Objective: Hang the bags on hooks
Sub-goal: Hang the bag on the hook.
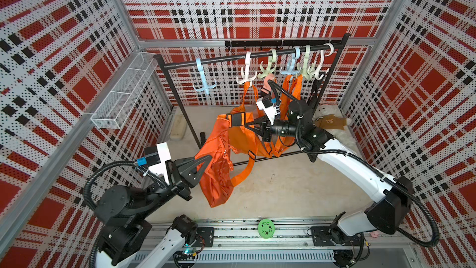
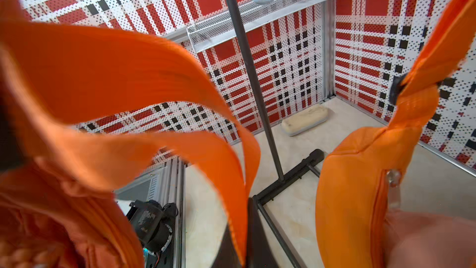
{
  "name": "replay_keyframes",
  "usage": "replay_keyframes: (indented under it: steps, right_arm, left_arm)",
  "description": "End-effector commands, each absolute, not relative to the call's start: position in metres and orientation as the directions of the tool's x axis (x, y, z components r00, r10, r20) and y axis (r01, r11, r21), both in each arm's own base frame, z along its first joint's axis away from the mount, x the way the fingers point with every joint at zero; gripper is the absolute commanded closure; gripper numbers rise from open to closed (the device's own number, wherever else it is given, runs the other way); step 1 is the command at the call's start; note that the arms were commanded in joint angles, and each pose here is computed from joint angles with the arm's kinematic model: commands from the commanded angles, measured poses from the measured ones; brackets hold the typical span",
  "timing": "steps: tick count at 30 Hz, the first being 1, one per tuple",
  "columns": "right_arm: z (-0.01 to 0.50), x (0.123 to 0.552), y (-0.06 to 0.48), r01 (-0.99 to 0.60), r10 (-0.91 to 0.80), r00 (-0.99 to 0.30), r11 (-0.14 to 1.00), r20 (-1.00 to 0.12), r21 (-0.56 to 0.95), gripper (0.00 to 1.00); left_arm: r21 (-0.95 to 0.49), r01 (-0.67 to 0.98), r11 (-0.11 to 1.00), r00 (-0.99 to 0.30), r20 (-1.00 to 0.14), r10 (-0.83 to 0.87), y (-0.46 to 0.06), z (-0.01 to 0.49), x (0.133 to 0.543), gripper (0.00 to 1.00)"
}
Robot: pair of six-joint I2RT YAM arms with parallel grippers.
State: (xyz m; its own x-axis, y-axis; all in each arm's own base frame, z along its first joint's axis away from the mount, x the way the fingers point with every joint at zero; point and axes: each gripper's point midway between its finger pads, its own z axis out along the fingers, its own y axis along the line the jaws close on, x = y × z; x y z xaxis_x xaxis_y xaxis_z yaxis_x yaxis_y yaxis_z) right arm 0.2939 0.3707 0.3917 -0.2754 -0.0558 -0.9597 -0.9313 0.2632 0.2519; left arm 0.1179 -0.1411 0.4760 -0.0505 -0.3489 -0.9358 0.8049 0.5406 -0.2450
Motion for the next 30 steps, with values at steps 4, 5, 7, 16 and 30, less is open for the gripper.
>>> replay_keyframes:
  steps: [4,5,7,16,30]
  right_arm:
    - [0.412,0.303,0.403,-0.931,-0.067,-0.188,0.331,-0.980,0.156,1.00]
    - [0.414,0.305,0.408,-0.927,-0.076,-0.176,0.348,-0.981,0.139,1.00]
    - [0.421,0.313,0.414,-0.913,-0.072,-0.161,0.390,-0.984,0.121,1.00]
    - [0.452,0.339,0.403,-0.851,-0.003,-0.070,0.522,-0.998,0.058,1.00]
    - [0.471,0.353,0.430,-0.873,0.014,-0.047,0.485,-0.999,0.047,1.00]
  left_arm:
    - [-0.257,0.610,0.750,0.077,-0.922,-0.379,-0.101,0.473,0.149,1.00]
    - [-0.255,0.604,0.755,0.087,-0.921,-0.380,-0.100,0.473,0.151,1.00]
    - [-0.255,0.599,0.759,0.093,-0.919,-0.383,-0.101,0.474,0.154,1.00]
    - [-0.192,0.549,0.814,0.164,-0.930,-0.330,-0.090,0.493,0.154,1.00]
    - [-0.143,0.485,0.862,0.124,-0.965,-0.230,-0.096,0.507,0.181,1.00]
